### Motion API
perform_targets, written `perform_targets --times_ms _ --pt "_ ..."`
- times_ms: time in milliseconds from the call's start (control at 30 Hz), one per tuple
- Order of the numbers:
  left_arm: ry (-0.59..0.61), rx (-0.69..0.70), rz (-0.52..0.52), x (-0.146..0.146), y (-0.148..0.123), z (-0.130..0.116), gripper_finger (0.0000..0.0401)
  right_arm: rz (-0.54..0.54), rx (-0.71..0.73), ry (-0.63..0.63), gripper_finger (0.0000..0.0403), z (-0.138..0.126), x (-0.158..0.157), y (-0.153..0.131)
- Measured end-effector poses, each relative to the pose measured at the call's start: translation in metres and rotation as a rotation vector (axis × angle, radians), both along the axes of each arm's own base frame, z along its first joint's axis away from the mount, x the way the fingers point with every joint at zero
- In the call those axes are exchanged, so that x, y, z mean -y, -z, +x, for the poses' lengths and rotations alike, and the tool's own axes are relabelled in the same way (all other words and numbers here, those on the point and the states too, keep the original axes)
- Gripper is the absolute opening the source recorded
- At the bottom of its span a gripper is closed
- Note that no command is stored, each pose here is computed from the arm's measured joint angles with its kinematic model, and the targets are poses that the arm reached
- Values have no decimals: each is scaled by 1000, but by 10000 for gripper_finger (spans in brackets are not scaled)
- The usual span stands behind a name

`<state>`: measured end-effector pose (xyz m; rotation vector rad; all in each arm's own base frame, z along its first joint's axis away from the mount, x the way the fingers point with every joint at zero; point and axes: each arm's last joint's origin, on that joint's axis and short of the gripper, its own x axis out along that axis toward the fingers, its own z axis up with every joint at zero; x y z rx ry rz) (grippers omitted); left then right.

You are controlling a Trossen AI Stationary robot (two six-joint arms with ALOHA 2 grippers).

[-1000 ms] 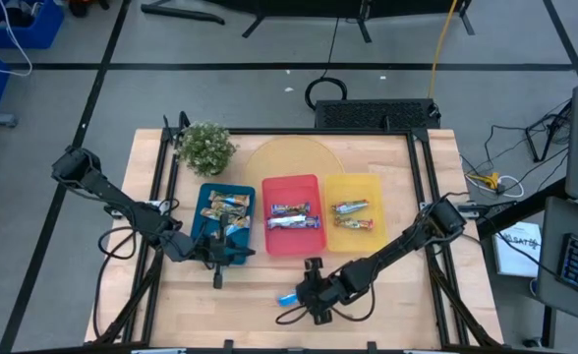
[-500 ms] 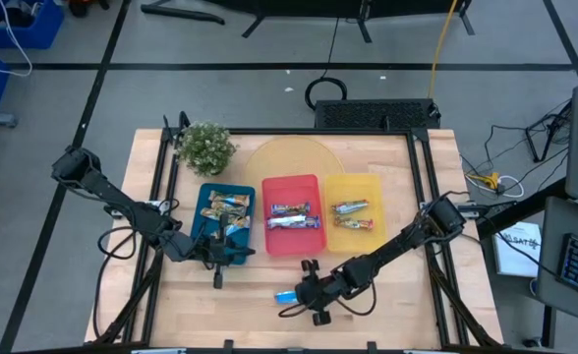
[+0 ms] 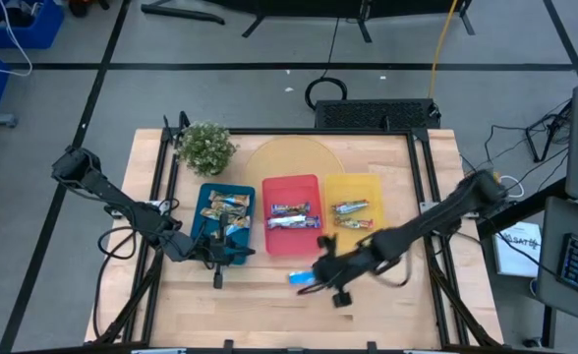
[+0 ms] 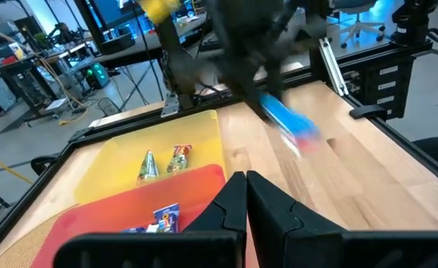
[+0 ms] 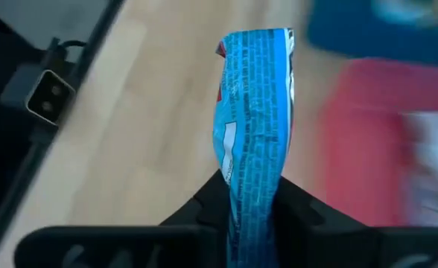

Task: Pick and place Granola Bars by type
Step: Put the red granola bar into the yellow bin

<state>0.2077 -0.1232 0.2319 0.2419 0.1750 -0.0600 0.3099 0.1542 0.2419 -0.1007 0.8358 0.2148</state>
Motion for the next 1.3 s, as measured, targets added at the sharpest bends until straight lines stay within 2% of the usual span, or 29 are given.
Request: perform_targets --times_ms 133,200,300,400,500,667,800,1033,1300 --pt "-4 0 -1 -1 0 1 19 -142 17 116 47 -31 39 -42" --pt "-6 0 -2 -1 0 1 19 -207 -16 190 50 -44 60 -52" --pt "-8 0 -13 -1 0 1 19 -243 -113 260 56 -60 84 -54" --pt "-9 -1 -15 -1 0 1 19 -265 -203 313 53 -70 102 -37" --pt "-6 -2 0 -1 0 1 19 -263 -304 314 45 -81 117 -8" --pt "-13 -9 5 -3 1 1 19 -227 -379 335 50 -96 134 43" --pt "-24 -12 7 -5 1 3 19 -165 -412 338 52 -105 144 71" --pt "-59 -12 7 -12 1 7 19 -101 -421 355 42 -110 151 84" --pt "-94 -12 7 -20 1 10 19 -56 -416 390 80 -109 150 84"
